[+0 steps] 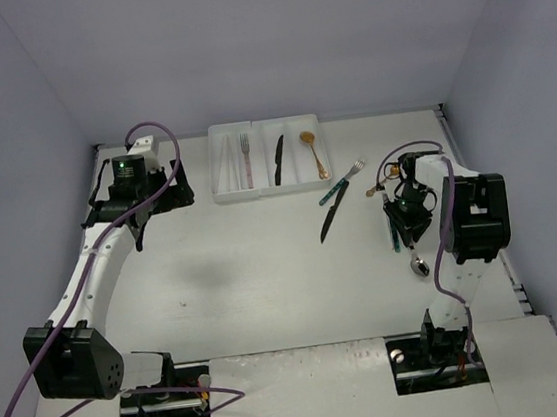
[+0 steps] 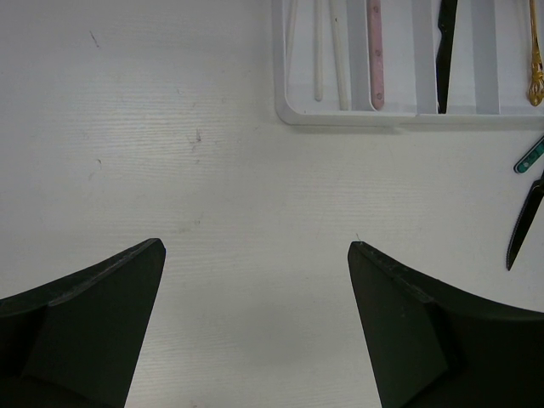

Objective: Sort the eating utensils into containers

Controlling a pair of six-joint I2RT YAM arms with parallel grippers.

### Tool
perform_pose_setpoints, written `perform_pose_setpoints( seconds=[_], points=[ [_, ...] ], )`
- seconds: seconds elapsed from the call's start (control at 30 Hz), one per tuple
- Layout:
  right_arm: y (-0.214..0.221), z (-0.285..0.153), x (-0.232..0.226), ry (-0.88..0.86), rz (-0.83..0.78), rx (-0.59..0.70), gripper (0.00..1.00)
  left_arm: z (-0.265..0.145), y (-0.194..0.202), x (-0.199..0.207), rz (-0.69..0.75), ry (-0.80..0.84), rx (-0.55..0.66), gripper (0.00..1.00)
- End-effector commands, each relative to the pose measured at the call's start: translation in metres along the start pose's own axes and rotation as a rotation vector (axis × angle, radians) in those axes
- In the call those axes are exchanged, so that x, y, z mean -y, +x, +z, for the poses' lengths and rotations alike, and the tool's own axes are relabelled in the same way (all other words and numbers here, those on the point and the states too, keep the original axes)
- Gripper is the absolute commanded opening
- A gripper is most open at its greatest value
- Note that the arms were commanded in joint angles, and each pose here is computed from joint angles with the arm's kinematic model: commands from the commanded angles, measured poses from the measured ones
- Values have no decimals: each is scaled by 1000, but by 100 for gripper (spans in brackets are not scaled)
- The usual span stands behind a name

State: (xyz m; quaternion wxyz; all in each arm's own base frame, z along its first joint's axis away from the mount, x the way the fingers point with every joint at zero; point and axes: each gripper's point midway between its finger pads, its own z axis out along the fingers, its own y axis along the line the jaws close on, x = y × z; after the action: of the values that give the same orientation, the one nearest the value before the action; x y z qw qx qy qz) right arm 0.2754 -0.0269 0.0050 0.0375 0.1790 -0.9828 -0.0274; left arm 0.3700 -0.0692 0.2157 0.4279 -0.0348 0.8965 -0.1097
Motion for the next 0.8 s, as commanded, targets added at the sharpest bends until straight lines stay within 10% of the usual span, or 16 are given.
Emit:
perform_pose_setpoints(
  seconds=[0.0, 0.27, 0.77],
  points=[
    [0, 14, -4, -32, 14, -31, 28, -6, -31, 4, 0, 11, 87, 88],
    [-3, 6, -3, -24, 16, -10, 0, -8, -34, 4, 8, 10, 89, 88],
    [-41, -158, 8, 220, -239, 364, 0, -18, -45, 27, 48, 135, 105, 88]
  ],
)
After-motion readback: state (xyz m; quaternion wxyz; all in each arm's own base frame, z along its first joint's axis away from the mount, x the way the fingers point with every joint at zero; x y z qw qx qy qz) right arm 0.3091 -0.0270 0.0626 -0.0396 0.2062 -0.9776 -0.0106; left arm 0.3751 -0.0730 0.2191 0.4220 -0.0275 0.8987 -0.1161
